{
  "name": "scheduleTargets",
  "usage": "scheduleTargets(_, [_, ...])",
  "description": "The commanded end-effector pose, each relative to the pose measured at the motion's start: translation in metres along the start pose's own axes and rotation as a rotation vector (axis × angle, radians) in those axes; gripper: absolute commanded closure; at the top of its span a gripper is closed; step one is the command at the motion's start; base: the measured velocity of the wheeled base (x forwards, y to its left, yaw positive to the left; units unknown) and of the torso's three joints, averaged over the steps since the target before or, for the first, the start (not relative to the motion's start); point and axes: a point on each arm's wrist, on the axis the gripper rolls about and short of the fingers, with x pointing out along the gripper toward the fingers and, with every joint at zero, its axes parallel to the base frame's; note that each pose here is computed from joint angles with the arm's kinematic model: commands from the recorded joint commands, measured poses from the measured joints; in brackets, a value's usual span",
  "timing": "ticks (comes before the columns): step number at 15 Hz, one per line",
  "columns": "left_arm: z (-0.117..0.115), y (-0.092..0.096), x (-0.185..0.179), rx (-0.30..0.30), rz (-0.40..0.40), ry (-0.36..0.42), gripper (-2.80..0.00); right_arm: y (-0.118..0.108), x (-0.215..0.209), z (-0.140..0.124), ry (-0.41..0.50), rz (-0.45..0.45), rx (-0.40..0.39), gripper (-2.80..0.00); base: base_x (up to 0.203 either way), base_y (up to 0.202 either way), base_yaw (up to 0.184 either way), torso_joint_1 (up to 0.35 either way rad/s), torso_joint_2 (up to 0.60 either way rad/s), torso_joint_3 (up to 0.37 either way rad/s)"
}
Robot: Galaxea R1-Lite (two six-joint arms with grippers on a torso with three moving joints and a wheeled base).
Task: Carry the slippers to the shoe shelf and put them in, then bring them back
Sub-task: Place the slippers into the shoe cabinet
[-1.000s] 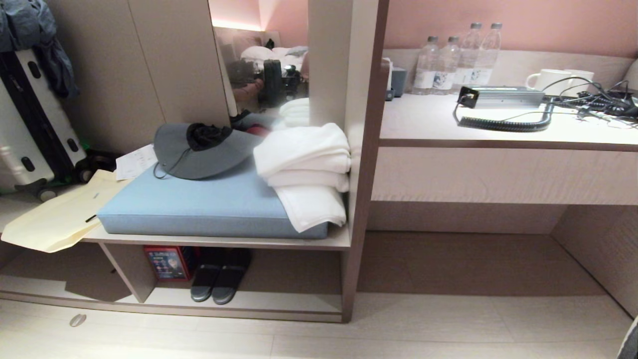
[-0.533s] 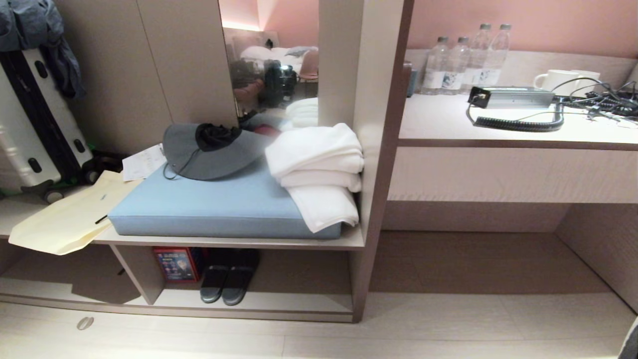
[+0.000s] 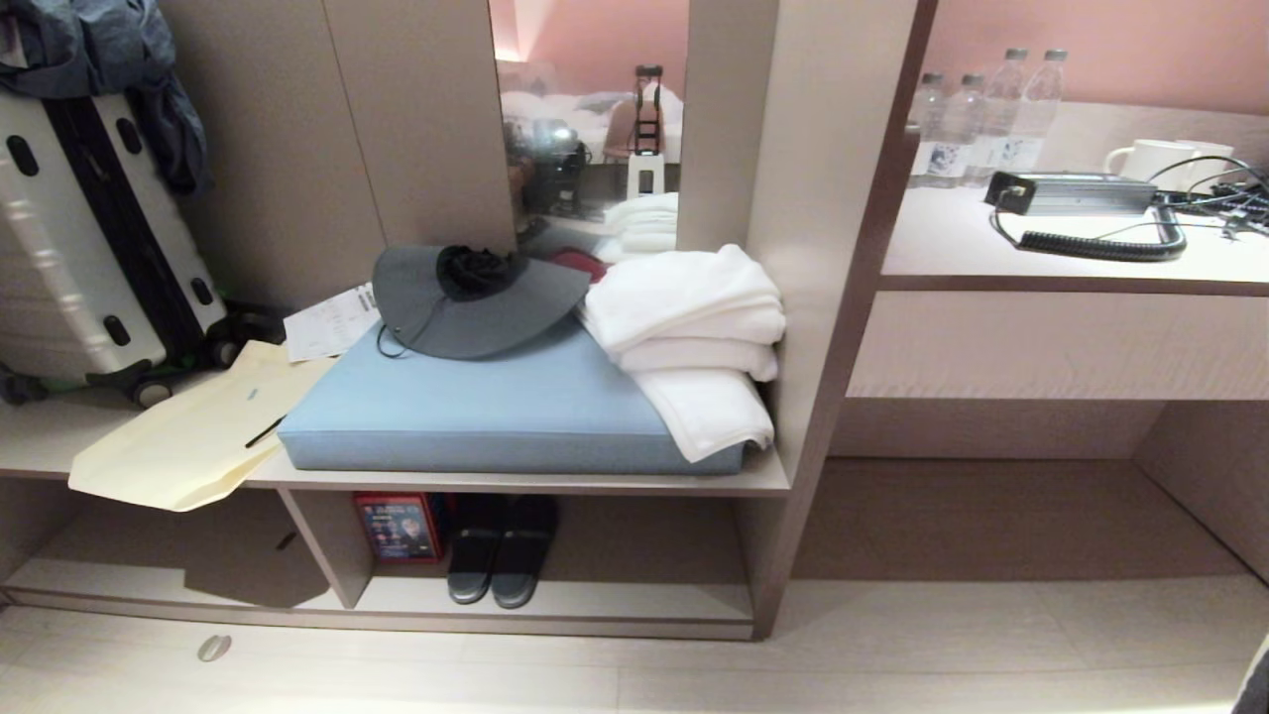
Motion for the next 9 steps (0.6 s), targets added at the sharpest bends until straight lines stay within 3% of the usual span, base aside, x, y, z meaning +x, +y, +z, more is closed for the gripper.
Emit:
scheduleTargets(1, [0.0000,0.0000,-0.0001,-0.001,0.001,-0.002,0.00,0.0000,0.0000,-0.0001,0.000,0.001,-0.001,0.00,0.000,0.196,0.000,-0.001,0.00,0.002])
scheduleTargets(9, [0.0000,0.0000,0.0000,-0.001,0.001,-0.001,0.00,0.0000,0.0000,-0.0001,0.000,0.001,-0.001,0.00,0.000,0.195,-0.002,0.002,0.00,0.003])
